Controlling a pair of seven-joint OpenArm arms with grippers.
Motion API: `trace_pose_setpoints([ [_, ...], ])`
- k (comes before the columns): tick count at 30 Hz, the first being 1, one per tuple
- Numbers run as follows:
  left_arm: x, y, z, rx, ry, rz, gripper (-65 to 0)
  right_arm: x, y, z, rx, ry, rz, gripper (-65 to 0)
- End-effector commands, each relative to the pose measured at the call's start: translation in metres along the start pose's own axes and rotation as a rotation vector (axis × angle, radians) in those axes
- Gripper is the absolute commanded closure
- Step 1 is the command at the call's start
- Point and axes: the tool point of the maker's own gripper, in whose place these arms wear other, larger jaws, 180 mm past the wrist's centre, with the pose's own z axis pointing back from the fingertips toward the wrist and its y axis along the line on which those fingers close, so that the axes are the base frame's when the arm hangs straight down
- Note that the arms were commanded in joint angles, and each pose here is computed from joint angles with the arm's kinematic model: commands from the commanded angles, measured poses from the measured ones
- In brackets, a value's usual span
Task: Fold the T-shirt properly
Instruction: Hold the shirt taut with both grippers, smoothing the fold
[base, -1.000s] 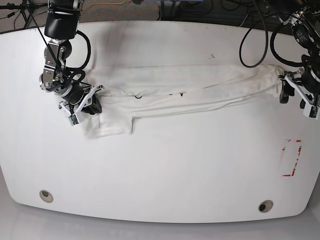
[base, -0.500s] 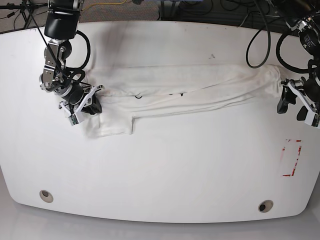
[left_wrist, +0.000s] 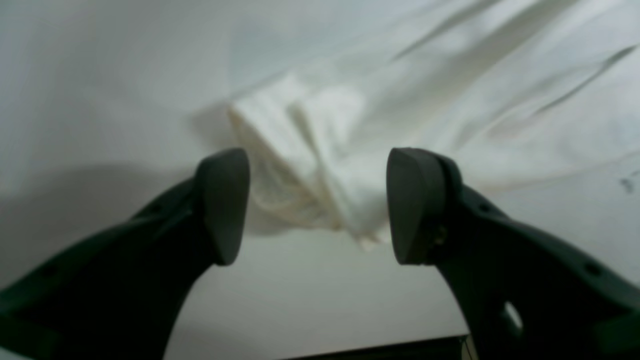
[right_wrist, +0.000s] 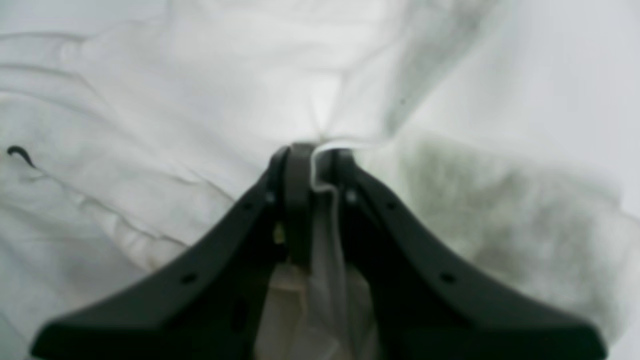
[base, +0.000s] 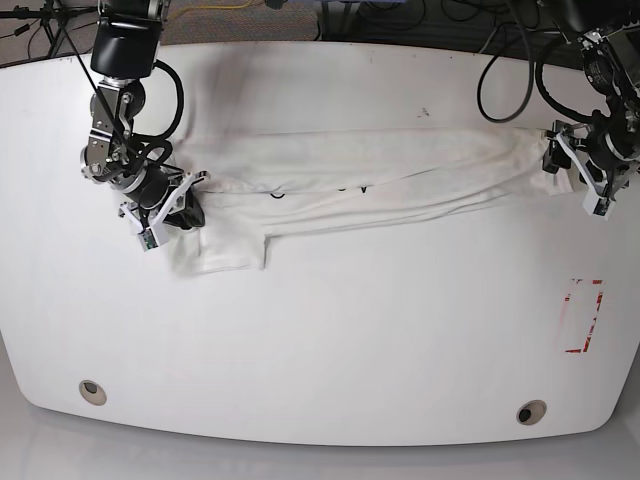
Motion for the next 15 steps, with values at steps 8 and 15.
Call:
trace_pose_setpoints([
  [8, 0.0017, 0.0112, -0.011, -0.019, -0.046, 0.045, -40.1, -0.0356, -0.0007, 0.0001, -0.021, 0.158, 0.025, -7.5],
  [15, 0.0099, 0.0129, -0.011, -0.016, -0.064, 0.043, -22.5, -0.0366, -0.0006, 0.0003, -0.022, 0.16, 0.025, -7.5],
])
